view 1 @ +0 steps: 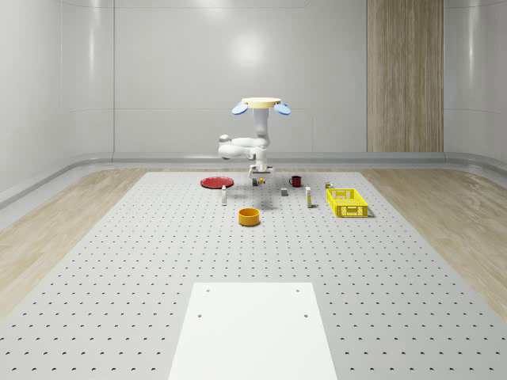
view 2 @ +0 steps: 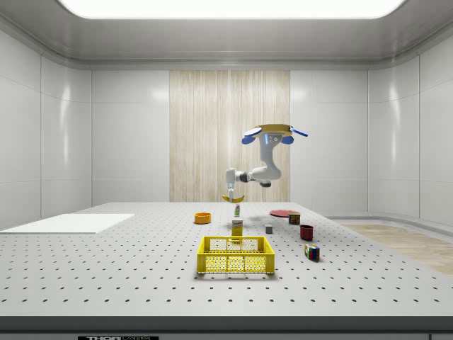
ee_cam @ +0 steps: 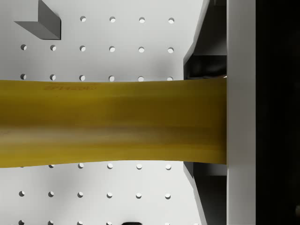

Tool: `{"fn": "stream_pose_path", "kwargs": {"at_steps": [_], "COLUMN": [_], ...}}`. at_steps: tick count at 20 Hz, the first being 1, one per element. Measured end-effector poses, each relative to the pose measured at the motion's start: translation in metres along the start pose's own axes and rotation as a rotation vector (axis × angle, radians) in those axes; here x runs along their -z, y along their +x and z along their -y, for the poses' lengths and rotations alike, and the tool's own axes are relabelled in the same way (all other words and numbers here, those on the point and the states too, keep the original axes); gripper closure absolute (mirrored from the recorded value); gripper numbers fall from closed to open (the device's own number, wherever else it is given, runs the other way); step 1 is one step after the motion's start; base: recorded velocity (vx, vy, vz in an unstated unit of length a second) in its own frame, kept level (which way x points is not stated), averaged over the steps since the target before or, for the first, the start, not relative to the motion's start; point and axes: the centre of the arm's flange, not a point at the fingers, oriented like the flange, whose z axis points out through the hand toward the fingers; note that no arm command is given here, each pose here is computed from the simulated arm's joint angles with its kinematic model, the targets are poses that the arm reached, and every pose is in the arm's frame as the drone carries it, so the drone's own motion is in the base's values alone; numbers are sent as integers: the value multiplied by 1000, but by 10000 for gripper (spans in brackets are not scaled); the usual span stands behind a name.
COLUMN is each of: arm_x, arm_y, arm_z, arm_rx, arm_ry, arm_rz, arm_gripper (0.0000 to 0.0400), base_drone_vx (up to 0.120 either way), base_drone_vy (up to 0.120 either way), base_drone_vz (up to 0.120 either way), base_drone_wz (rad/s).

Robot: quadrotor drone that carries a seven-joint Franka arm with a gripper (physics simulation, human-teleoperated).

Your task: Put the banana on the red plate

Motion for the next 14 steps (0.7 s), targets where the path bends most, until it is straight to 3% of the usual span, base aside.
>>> {"fn": "stream_pose_path", "kwargs": {"at_steps": [14], "arm_x": [0], "arm_y": [-1], "arm_z": [1], "arm_rx": [331], "arm_ry": [1], "arm_rz": [-2], "arm_gripper": [208], "base_drone_vx": [0], "base_drone_vy": [0], "base_drone_vz": [0], "base_drone_wz": [-300]}}
